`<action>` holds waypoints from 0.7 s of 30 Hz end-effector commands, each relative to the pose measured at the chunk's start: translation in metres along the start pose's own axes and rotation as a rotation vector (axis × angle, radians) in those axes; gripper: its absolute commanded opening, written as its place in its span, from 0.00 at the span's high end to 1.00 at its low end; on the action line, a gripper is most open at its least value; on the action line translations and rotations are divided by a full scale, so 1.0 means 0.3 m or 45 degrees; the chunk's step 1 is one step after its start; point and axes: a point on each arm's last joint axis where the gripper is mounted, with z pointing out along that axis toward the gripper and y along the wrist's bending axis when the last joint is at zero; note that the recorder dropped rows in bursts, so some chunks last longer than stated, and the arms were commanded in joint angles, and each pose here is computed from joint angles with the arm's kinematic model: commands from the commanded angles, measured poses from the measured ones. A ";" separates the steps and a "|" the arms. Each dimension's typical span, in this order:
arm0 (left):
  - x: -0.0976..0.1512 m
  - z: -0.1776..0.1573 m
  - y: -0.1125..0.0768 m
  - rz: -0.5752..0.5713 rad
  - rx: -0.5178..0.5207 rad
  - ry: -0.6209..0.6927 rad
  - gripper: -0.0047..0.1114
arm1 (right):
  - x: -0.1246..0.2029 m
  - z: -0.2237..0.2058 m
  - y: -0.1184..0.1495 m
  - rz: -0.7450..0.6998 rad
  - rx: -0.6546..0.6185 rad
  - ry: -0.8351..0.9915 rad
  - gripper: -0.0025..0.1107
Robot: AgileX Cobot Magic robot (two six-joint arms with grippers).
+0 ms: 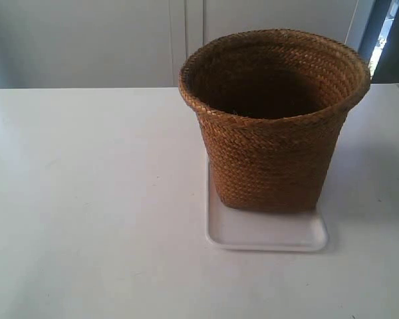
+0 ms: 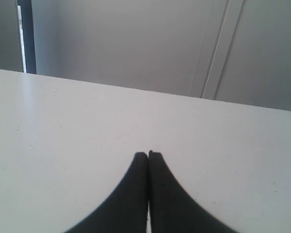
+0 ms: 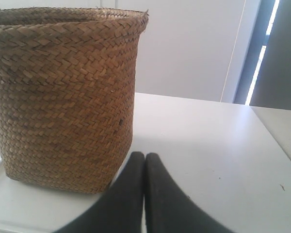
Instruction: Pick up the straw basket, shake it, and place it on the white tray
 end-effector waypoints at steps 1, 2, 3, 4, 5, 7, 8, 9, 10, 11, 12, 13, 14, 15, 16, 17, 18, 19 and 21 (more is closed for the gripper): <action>0.023 -0.003 0.002 0.031 -0.004 0.072 0.96 | -0.003 -0.001 -0.001 -0.009 0.010 -0.021 0.98; 0.023 -0.003 0.002 0.046 -0.004 0.072 0.96 | -0.003 -0.001 -0.001 -0.009 0.010 -0.021 0.98; 0.022 -0.003 0.002 0.073 -0.005 0.070 0.96 | -0.003 -0.001 -0.001 -0.009 0.010 -0.021 0.98; 0.022 -0.003 0.003 0.096 -0.006 0.068 0.96 | -0.003 -0.001 -0.001 -0.009 0.010 -0.021 0.98; 0.022 -0.003 0.003 0.116 -0.007 0.068 0.96 | -0.003 -0.001 -0.001 -0.009 0.010 -0.021 0.98; 0.018 -0.003 0.004 0.163 -0.009 0.053 0.96 | -0.003 -0.001 -0.001 -0.009 0.010 -0.021 0.98; 0.015 -0.003 0.004 0.173 -0.009 0.039 0.96 | -0.003 -0.001 -0.001 -0.009 0.010 -0.021 0.98; 0.011 -0.003 0.003 0.172 -0.009 0.022 0.96 | -0.003 -0.001 -0.001 -0.009 0.010 -0.021 0.98; 0.010 -0.003 0.003 0.161 -0.008 0.016 0.96 | -0.003 -0.001 -0.001 -0.009 0.010 -0.021 0.98; 0.007 -0.003 0.003 0.164 -0.008 0.005 0.96 | -0.003 -0.001 -0.001 -0.009 0.010 -0.021 0.98; 0.006 -0.003 0.003 0.166 -0.007 0.000 0.96 | -0.003 -0.001 -0.001 -0.009 0.010 -0.021 0.98; 0.006 -0.003 0.003 0.169 -0.007 0.000 0.96 | -0.003 -0.001 -0.001 -0.009 0.010 -0.021 0.98; 0.006 -0.003 0.003 0.169 -0.007 0.000 0.96 | -0.003 -0.001 -0.001 -0.009 0.010 -0.021 0.98; 0.006 -0.003 0.003 0.172 -0.007 0.000 0.96 | -0.003 -0.001 -0.001 -0.009 0.010 -0.021 0.98; 0.006 -0.003 0.003 0.172 -0.007 0.000 0.96 | -0.003 -0.001 -0.001 -0.009 0.010 -0.021 0.98; 0.006 -0.003 0.003 0.172 -0.007 0.000 0.96 | -0.003 -0.001 -0.001 -0.009 0.010 -0.021 0.98; 0.006 -0.003 0.003 0.172 -0.007 0.000 0.96 | -0.003 -0.001 -0.001 -0.009 0.010 -0.021 0.98; 0.006 -0.003 0.003 0.172 -0.007 0.000 0.96 | -0.003 -0.001 -0.001 -0.009 0.010 -0.021 0.98; 0.006 -0.003 0.003 0.172 -0.007 0.000 0.96 | -0.003 -0.001 -0.001 -0.009 0.010 -0.021 0.98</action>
